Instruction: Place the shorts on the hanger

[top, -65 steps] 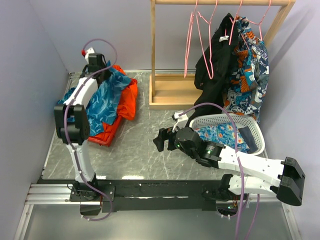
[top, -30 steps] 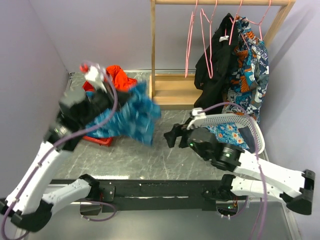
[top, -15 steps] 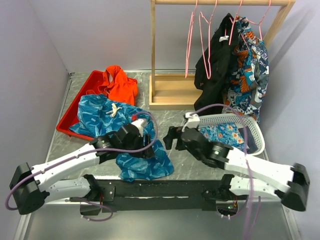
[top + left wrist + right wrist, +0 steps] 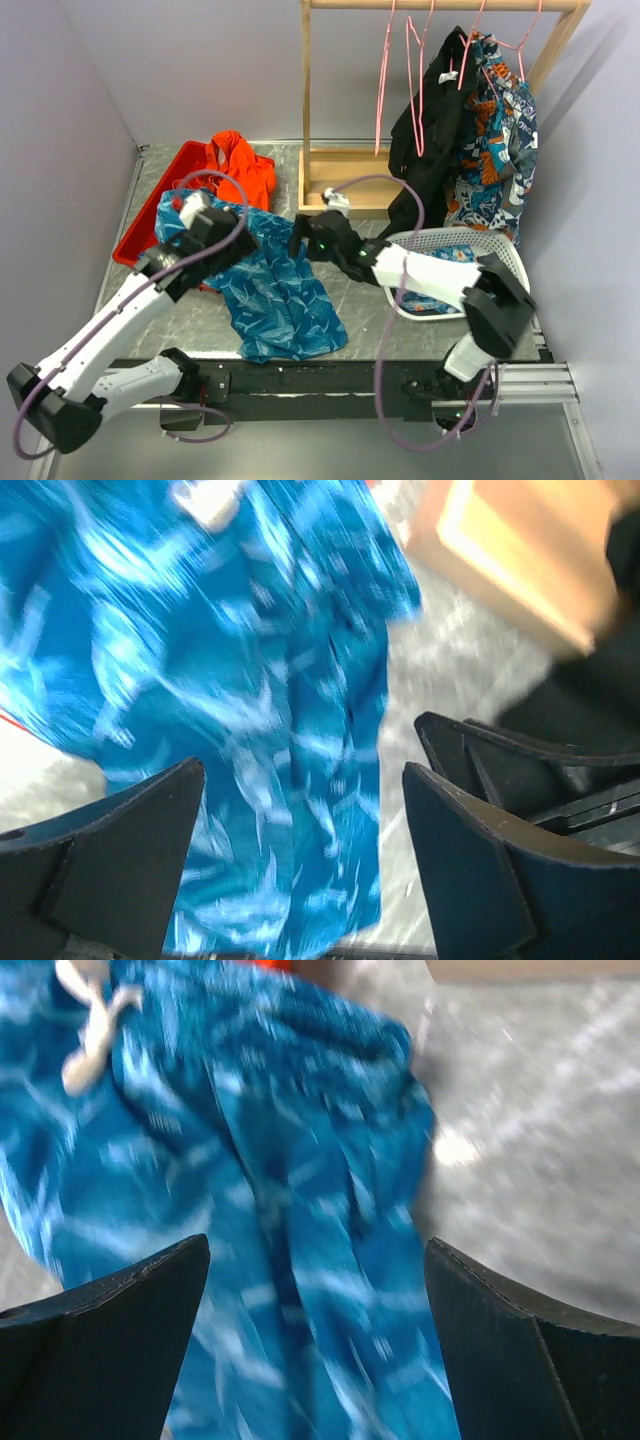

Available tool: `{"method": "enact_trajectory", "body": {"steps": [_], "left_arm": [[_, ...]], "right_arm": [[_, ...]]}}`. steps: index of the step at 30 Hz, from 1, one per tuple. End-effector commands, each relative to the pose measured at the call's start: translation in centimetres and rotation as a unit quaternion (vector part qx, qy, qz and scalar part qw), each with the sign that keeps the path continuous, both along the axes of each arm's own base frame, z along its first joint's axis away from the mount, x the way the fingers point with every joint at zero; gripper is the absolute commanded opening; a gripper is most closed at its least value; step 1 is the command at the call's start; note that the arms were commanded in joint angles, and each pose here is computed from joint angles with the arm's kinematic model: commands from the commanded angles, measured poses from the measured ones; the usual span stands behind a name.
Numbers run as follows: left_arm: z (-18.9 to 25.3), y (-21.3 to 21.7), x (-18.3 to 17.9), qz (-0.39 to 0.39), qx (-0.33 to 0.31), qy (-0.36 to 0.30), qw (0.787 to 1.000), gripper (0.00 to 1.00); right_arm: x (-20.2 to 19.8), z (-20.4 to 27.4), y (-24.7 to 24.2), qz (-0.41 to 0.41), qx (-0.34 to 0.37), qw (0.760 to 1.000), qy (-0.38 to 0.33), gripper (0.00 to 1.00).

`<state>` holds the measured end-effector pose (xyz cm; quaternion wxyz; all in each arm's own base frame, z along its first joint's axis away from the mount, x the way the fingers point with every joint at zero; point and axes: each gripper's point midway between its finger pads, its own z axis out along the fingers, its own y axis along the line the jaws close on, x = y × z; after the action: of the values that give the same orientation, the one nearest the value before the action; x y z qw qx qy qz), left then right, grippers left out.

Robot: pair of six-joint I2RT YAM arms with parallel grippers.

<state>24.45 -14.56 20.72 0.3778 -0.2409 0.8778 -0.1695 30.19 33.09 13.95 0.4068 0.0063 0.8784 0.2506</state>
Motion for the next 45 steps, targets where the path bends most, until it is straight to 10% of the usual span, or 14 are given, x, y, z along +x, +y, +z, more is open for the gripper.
{"method": "enact_trajectory", "body": {"steps": [1,25,36,40,45], "left_arm": [[1.4,2.3,2.6,0.036,0.003,-0.008,0.999,0.85],[-0.5,4.5,4.9,0.044,0.000,0.003,0.999,0.81],[-0.9,6.4,5.5,0.097,0.007,0.007,0.995,0.82],[-1.3,7.8,6.3,0.144,0.003,0.020,0.989,0.82],[-0.7,8.5,7.5,0.159,-0.004,0.015,0.987,0.80]], "right_arm": [[5.1,1.3,3.0,-0.041,0.064,0.997,-0.006,0.94],[11.7,-6.5,3.5,-0.123,0.077,0.985,0.095,0.71],[8.6,-7.6,5.0,-0.085,0.072,0.990,0.090,0.39],[7.5,-6.1,5.2,-0.081,0.058,0.993,0.059,0.00],[5.2,-0.4,4.2,-0.099,-0.038,0.994,-0.027,0.00]]}}
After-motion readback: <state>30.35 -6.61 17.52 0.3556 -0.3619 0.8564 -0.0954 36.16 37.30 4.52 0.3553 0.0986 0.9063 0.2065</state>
